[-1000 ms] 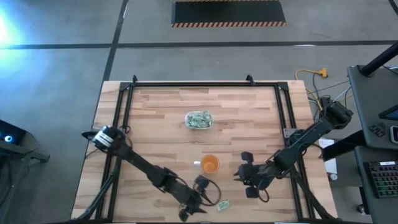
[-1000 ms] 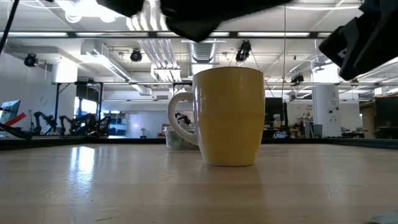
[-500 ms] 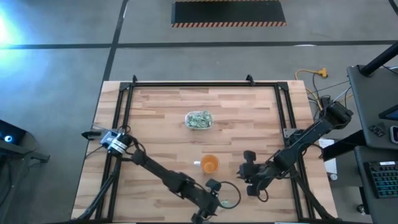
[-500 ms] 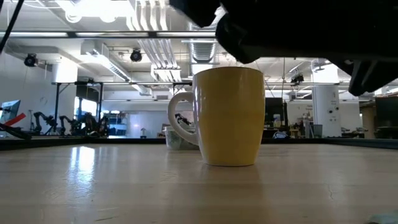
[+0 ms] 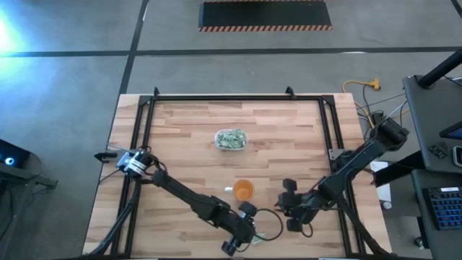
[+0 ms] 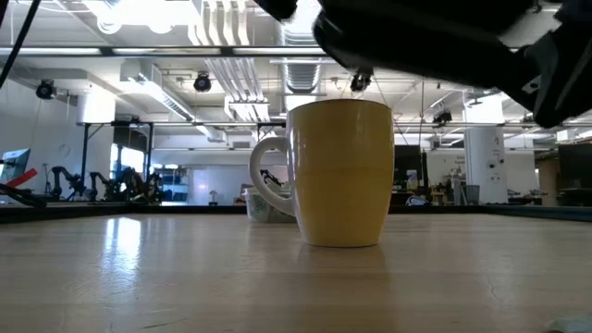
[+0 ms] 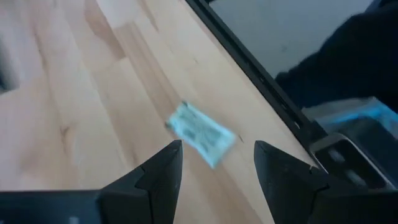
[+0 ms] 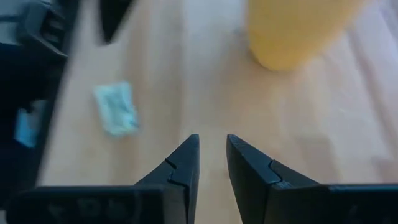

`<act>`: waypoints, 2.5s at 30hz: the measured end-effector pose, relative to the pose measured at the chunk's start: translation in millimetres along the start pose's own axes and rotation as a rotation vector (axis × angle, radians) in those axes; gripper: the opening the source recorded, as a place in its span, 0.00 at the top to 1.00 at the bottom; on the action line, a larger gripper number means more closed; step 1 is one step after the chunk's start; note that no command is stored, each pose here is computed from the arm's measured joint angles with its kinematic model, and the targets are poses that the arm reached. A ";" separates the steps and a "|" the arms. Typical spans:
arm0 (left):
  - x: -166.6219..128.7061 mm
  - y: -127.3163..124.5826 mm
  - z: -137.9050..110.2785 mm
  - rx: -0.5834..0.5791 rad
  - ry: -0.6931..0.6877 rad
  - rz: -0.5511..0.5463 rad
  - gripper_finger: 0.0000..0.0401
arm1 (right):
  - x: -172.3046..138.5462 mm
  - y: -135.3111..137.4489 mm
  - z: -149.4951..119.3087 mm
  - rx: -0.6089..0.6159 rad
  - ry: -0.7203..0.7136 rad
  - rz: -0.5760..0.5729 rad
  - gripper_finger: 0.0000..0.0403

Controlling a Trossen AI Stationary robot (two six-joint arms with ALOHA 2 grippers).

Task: Pick and place Stevia / Truvia into bins
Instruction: Put the stevia packet into the transparent bin

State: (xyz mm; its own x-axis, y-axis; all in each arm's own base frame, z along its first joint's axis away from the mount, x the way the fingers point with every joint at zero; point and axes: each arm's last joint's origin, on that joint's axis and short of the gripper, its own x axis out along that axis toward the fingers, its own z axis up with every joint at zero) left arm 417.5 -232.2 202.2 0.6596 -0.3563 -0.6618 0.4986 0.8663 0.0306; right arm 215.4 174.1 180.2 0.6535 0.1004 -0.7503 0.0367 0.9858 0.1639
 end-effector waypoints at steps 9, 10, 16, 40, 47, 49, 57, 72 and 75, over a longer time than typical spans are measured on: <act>-61.8 -27.8 -6.1 -0.024 0.198 0.061 0.54 | 26.5 38.6 -4.6 -0.192 -0.183 0.183 0.79; -69.6 -31.9 -7.3 -0.021 0.201 0.099 0.54 | 31.2 41.0 -4.8 -0.207 -0.202 0.192 0.78; -113.4 -52.6 -27.7 -0.040 0.144 0.333 0.54 | 55.1 48.1 -9.1 -0.260 -0.192 0.186 0.79; -167.0 -57.9 -93.1 -0.189 -0.118 0.503 0.54 | 103.4 62.9 -9.2 -0.315 0.034 0.138 0.78; -167.0 -57.8 -93.6 -0.183 -0.114 0.504 0.54 | 100.9 62.0 -8.2 -0.363 0.036 0.134 0.95; -167.0 -57.8 -93.7 -0.183 -0.113 0.505 0.54 | 96.0 60.4 -6.8 -0.368 0.050 0.124 0.97; -167.2 -56.8 -100.3 -0.149 -0.048 0.519 0.54 | 45.5 39.5 7.0 -0.267 0.095 -0.119 0.98; -168.0 -55.1 -102.0 -0.031 -0.009 0.568 0.54 | -36.4 -40.2 84.4 -0.311 -0.233 -0.660 0.98; -168.2 -54.1 -101.7 0.003 -0.004 0.588 0.54 | -37.9 -63.8 102.5 -0.303 -0.232 -0.685 0.98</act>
State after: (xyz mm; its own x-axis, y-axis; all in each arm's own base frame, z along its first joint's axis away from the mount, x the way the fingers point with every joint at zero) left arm 222.3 -183.6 235.7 0.8278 0.1821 -0.5306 0.0504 0.9179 0.3936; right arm 265.7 93.6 263.8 0.7019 -0.5414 -0.4627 0.3024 0.8148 -0.4946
